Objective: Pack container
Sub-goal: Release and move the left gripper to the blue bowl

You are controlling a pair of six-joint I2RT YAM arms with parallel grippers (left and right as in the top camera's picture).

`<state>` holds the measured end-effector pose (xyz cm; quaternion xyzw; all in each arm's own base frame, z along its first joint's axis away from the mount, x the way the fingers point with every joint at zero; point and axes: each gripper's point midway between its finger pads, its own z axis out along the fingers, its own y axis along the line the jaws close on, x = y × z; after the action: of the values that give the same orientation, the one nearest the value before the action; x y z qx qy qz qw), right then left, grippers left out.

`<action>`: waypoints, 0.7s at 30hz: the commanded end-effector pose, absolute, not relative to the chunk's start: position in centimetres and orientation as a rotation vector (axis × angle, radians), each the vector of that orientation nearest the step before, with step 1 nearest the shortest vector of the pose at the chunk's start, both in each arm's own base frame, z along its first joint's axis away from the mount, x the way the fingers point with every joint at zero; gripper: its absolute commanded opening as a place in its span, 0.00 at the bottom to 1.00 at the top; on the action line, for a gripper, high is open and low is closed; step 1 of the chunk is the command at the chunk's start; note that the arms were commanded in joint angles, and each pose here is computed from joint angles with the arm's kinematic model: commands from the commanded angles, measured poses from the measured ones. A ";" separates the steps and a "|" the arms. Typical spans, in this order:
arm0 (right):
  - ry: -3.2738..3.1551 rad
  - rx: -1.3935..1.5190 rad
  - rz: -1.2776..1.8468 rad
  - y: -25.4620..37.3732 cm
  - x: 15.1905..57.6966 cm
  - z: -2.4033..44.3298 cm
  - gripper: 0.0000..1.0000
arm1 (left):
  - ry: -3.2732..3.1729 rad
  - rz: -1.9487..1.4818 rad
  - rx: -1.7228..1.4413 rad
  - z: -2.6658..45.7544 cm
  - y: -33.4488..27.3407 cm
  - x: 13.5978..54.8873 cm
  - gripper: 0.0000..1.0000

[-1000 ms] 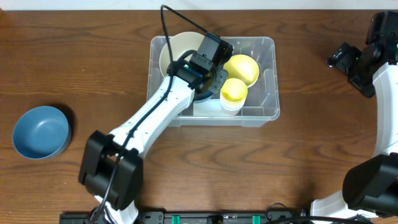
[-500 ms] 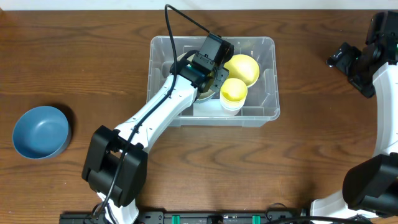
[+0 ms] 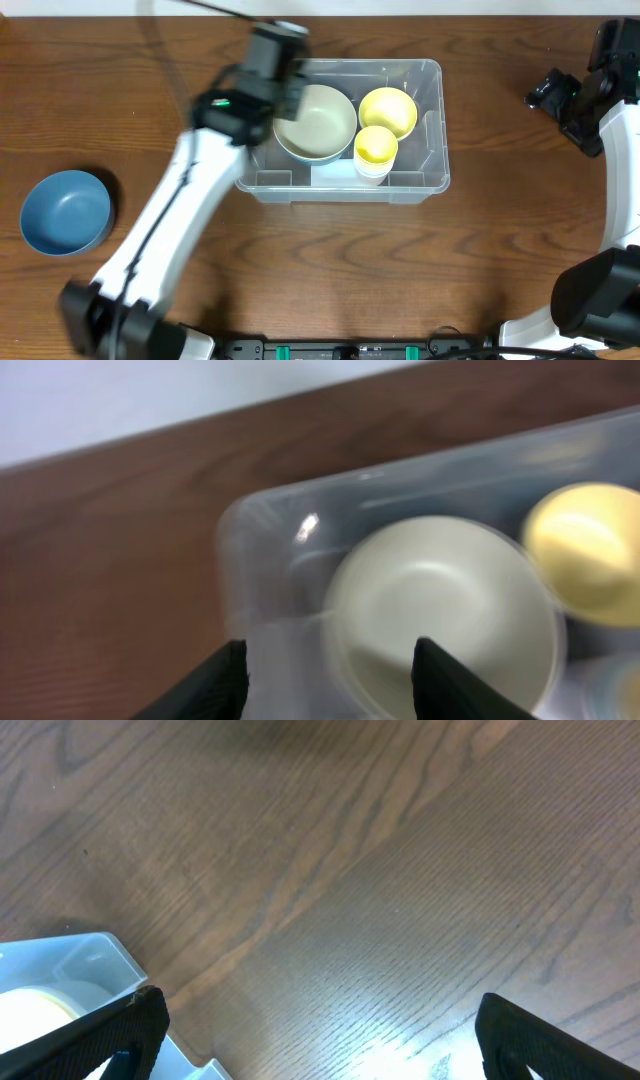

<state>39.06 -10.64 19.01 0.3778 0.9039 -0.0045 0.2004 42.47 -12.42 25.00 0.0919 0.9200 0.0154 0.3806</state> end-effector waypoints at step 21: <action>2.518 1.080 -0.019 -10.9 39.1 18.9 0.99 | 2.582 0.286 -1.122 17.0 14.7 30.8 0.63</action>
<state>39.07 -10.64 19.01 0.3780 0.9038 -0.0045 0.2006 31.21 13.88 18.30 -0.3638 0.9110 0.0992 0.1671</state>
